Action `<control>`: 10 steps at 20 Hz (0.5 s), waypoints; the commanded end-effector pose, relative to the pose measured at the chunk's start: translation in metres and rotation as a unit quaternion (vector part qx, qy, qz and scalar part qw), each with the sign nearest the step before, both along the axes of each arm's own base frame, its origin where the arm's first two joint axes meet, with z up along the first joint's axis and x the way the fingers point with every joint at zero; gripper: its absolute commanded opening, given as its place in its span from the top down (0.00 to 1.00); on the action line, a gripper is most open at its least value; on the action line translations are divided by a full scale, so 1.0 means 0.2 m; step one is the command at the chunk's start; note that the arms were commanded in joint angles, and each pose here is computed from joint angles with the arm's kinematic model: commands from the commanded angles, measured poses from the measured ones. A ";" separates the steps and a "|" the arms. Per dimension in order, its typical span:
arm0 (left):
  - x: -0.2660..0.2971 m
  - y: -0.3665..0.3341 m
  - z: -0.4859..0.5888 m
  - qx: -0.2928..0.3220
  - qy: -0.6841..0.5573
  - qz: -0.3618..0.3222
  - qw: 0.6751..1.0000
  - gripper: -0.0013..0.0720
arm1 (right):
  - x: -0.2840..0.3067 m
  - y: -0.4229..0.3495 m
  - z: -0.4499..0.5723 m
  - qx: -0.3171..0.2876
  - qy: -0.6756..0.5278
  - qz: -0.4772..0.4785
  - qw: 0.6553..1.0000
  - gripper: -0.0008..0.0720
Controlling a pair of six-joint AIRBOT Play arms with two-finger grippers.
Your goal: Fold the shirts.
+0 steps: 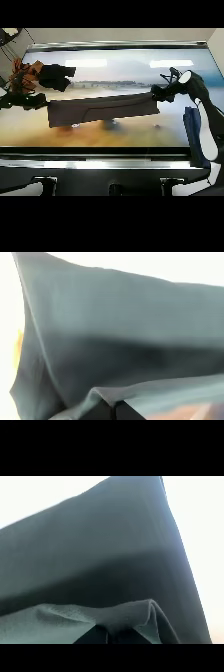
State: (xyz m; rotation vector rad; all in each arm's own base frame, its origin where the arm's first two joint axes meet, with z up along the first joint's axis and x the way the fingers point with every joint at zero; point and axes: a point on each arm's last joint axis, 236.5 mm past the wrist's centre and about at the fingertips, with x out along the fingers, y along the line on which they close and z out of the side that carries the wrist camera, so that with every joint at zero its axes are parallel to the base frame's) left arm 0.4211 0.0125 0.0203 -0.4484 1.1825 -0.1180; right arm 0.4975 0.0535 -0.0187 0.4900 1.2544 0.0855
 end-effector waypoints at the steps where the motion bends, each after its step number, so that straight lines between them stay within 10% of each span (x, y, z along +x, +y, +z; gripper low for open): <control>1: 0.15 0.00 -0.18 -0.021 0.050 0.005 0.999 0.95 | 0.14 0.03 -0.13 0.008 0.025 -0.035 0.999 0.92; 6: 0.05 -0.04 -0.44 -0.048 0.142 -0.005 0.989 0.94 | 0.08 0.07 -0.30 0.023 0.079 -0.033 0.996 0.91; 9: 0.06 -0.02 -0.39 -0.042 0.129 -0.024 0.990 0.37 | 0.10 -0.03 -0.14 0.043 0.043 -0.017 0.998 0.35; 10: 0.05 0.00 -0.36 -0.040 0.126 -0.035 0.991 0.37 | 0.10 -0.12 -0.10 0.044 0.041 -0.030 0.998 0.20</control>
